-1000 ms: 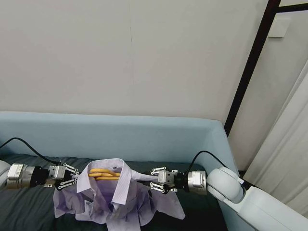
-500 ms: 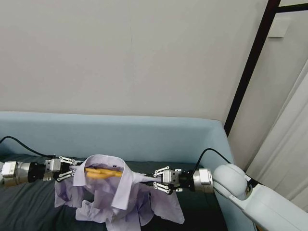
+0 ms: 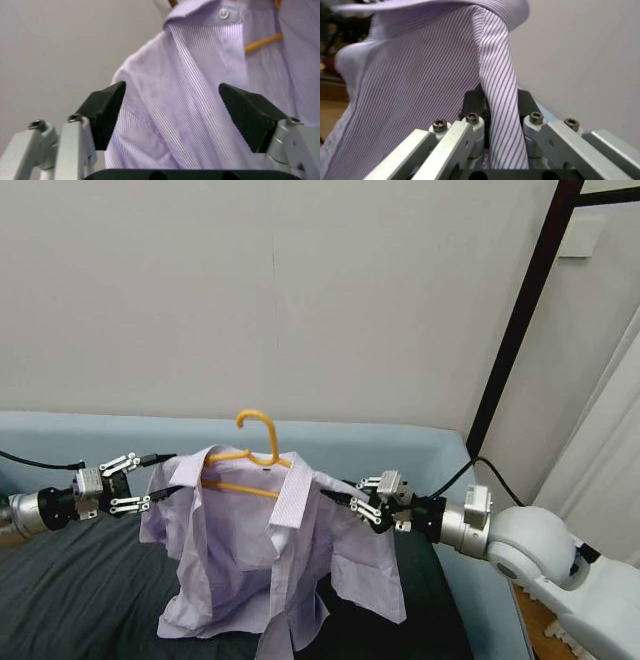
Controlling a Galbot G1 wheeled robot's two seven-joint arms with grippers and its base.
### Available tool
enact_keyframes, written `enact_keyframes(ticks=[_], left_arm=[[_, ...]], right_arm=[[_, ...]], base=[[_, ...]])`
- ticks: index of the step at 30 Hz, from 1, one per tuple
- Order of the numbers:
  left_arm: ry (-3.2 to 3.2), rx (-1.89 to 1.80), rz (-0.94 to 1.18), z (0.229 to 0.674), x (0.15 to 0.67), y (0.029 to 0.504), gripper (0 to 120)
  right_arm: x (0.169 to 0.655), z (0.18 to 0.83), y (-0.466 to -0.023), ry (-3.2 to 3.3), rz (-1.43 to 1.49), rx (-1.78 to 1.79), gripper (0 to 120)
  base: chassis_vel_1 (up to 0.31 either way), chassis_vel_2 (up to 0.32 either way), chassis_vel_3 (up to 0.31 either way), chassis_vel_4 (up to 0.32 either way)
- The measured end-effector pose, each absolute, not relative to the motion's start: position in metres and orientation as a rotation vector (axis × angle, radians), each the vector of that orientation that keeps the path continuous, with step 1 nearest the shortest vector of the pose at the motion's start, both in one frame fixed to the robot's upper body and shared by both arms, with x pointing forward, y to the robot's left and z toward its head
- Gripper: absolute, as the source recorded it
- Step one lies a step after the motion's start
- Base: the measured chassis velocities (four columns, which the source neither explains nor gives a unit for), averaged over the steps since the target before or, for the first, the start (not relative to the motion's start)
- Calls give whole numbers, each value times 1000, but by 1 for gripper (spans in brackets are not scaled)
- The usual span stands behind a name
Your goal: Pick up the clothes from the sofa and hang them on the clothes hanger.
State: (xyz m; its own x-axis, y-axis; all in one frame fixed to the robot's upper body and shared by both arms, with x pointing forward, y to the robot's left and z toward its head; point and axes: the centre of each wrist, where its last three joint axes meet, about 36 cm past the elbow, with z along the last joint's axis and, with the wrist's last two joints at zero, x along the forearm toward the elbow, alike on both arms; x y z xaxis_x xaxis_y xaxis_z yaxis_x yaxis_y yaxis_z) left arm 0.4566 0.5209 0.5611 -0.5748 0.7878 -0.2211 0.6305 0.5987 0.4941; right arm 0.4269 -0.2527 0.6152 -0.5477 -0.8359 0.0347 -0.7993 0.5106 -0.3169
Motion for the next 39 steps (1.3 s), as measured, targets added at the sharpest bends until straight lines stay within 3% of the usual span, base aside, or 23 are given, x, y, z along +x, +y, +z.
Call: enact_keyframes(ticks=[6,12,14,16,20,31,39], left_arm=[[2416,949,260,533,445,484,98],[2407,836,63,503,413,419,100],[2407,836,63,503,413,419,100],[2438,827,-101,495,386,371,100],[2479,877,-217,490,358,332,100],[2475,1152,-210,444,348,315,100],[2398,1434,-165,430,369,315,100]], right_arm=[[392,653,-249,2654,-449,-1254,8],[354,694,-250,2658,-697,-1054,8],[354,694,-250,2658,-697,-1054,8],[338,710,-253,2694,-848,-969,8],[328,719,-254,2725,-914,-927,8],[323,725,-254,2700,-874,-950,8],[330,712,-252,2709,-841,-990,8]], base=[[0,0,0,0],[0,0,0,0],[0,0,0,0],[0,0,0,0],[0,0,0,0],[0,0,0,0],[0,0,0,0]])
